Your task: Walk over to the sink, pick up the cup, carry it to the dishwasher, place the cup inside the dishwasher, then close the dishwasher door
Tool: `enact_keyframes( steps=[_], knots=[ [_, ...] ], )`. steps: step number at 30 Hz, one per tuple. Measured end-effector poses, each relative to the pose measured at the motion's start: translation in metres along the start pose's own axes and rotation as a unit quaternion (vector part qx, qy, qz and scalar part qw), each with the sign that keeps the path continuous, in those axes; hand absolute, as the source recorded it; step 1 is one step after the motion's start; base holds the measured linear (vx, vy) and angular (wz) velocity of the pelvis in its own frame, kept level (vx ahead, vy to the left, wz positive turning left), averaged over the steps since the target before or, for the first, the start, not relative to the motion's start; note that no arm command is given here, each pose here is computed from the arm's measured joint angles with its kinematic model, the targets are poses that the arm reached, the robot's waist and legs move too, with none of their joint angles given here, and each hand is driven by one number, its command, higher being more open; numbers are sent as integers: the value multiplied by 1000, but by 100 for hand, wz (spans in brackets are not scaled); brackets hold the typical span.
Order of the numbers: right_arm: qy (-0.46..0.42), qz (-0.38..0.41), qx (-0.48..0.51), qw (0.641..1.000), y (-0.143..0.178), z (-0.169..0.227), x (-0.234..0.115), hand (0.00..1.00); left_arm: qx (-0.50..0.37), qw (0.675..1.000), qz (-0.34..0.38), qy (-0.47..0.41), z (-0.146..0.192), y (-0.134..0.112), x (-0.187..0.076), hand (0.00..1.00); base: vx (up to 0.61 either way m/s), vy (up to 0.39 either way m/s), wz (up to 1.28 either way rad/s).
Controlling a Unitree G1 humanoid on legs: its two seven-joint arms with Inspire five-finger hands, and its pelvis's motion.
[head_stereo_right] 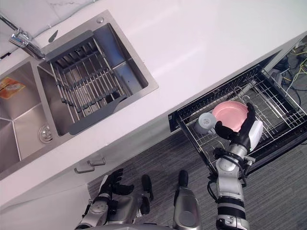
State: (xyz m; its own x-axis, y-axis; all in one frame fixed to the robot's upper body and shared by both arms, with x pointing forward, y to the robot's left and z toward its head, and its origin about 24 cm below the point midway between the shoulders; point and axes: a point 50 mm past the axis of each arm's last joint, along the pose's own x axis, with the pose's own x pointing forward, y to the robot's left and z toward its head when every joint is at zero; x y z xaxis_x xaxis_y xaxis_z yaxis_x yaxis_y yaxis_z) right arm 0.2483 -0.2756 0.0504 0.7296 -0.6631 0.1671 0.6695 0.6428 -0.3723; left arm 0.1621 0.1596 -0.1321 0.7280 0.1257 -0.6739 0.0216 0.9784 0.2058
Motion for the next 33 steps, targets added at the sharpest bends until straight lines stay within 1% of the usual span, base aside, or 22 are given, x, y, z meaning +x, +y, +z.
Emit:
enact_keyframes(
  steps=[6,9,11,14,21,24,26,28,29,33],
  knots=[
    [-4,-10,14,1000,-12,0,-22,90,-7,1000,16,14,-4,8,0,90,12,9,-8],
    [1,-30,31,999,-25,-2,-37,90,-9,999,23,24,-9,13,0,90,33,3,-9],
    [7,-53,35,998,-40,-6,-48,90,-7,999,27,30,-11,16,-1,90,36,2,-6],
    [17,-66,50,996,-52,-12,-55,90,-10,999,31,38,-15,17,-2,90,29,16,-17],
    [99,-96,125,983,-74,-43,-74,90,-32,998,32,50,-19,13,-4,90,-4,13,-13],
    [143,-122,160,969,-82,-61,-79,90,-39,997,28,53,-21,11,-5,90,-19,6,-15],
    [175,-145,196,954,-87,-75,-85,90,-43,997,25,57,-22,8,-6,90,-17,6,-19],
    [193,-156,207,946,-89,-83,-88,90,-48,997,24,59,-22,5,-6,90,-3,5,-11],
    [216,-170,223,935,-91,-93,-92,90,-52,997,20,58,-21,2,-6,90,-4,3,-7],
    [251,-178,255,917,-90,-108,-99,90,-56,997,15,57,-20,-3,-6,90,-6,3,-8]
  ],
)
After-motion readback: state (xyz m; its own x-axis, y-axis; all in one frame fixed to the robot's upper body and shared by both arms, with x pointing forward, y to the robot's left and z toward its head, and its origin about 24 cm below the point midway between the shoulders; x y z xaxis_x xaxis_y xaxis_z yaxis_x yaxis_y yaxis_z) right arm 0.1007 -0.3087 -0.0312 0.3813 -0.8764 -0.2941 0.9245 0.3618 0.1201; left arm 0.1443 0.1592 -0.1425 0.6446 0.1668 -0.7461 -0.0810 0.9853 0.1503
